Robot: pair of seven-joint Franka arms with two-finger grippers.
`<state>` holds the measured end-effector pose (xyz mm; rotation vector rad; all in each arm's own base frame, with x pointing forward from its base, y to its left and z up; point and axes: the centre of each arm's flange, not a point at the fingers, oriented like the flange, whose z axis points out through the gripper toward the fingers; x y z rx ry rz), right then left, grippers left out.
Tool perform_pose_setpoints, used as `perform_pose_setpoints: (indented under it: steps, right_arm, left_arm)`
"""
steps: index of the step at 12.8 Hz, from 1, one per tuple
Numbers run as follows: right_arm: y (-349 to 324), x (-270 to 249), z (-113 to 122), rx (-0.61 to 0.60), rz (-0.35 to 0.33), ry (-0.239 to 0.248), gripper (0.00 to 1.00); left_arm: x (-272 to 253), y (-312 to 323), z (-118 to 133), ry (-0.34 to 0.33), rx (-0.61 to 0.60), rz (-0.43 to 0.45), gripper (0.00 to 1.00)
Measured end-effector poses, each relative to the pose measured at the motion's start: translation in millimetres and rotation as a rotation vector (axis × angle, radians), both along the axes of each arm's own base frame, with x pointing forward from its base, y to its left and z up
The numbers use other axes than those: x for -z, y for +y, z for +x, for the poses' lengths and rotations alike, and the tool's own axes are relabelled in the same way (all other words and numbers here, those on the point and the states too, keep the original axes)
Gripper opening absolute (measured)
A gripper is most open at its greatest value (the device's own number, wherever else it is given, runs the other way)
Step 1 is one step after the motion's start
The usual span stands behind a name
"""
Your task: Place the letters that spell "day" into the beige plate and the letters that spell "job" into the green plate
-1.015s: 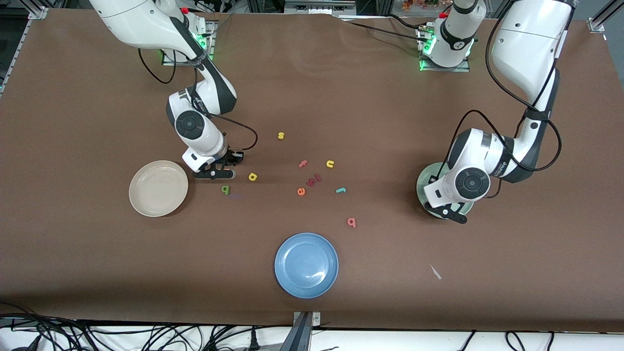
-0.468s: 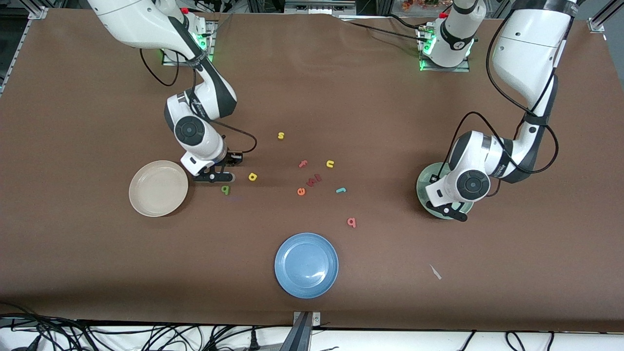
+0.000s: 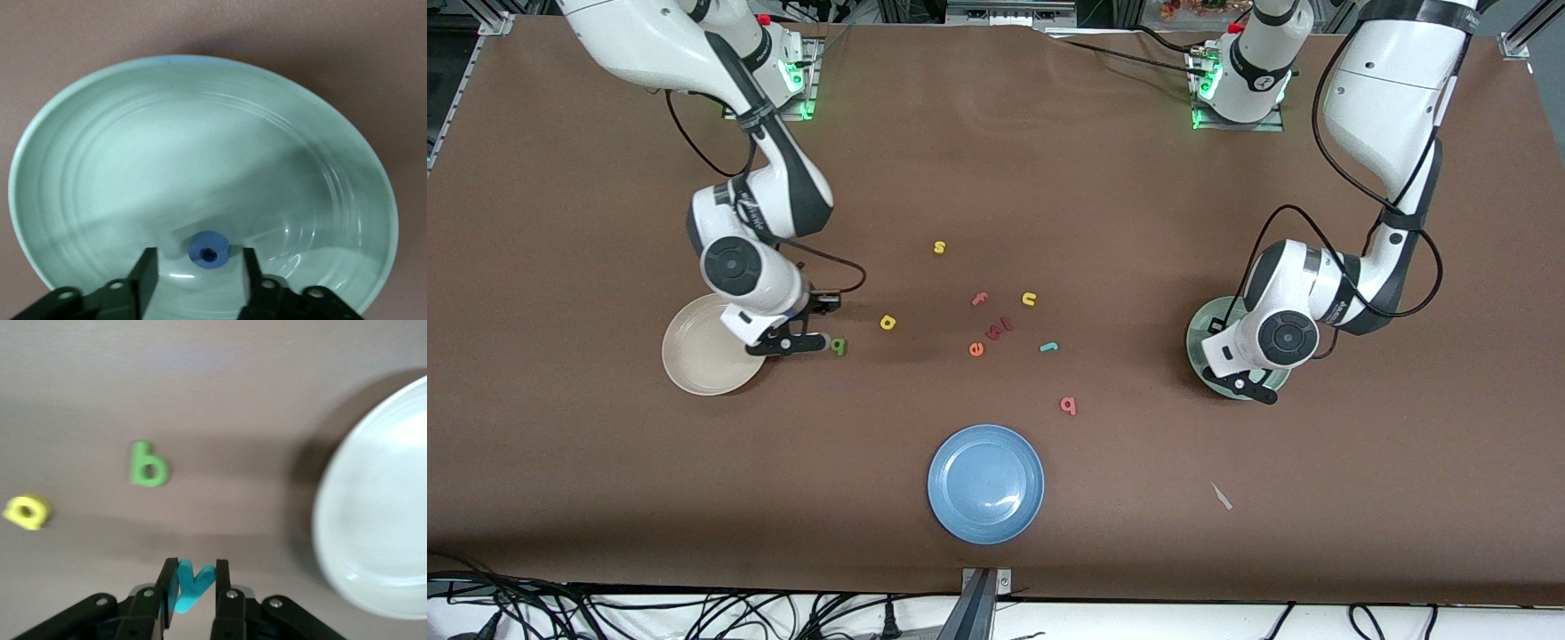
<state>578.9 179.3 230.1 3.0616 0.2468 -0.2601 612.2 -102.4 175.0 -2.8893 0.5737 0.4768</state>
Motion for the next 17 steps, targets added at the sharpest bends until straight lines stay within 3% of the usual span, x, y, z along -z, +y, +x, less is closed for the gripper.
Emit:
perform_pose_setpoints:
  steps: [3, 8, 9, 10, 15, 17]
  right_arm:
    - [-54.0, 0.4, 14.8, -0.105, 0.016, 0.005, 0.26]
    - [-131.7, 9.5, 33.2, -0.300, 0.067, -0.034, 0.26]
    - [-146.1, 17.1, 34.8, -0.310, 0.072, -0.039, 0.33]
    - [-152.4, 23.8, 35.3, -0.308, 0.074, -0.040, 0.33]
    - [-93.2, 20.6, 35.1, -0.138, 0.067, -0.066, 0.86]
    - [-62.4, 18.4, 31.5, -0.045, 0.058, -0.075, 1.00]
  left_arm:
    - [-10.5, -4.1, 3.0, -0.006, 0.003, -0.001, 0.97]
    - [-67.7, -57.2, 10.3, -0.077, 0.071, -0.050, 1.00]
    - [-75.9, -73.3, 11.1, -0.091, 0.093, -0.067, 1.00]
    - [-83.5, -91.6, 11.2, -0.104, 0.117, -0.085, 1.00]
    - [-83.8, -163.6, 9.9, -0.128, 0.211, -0.133, 1.00]
    - [-80.6, -198.5, 10.5, -0.143, 0.253, -0.152, 1.00]
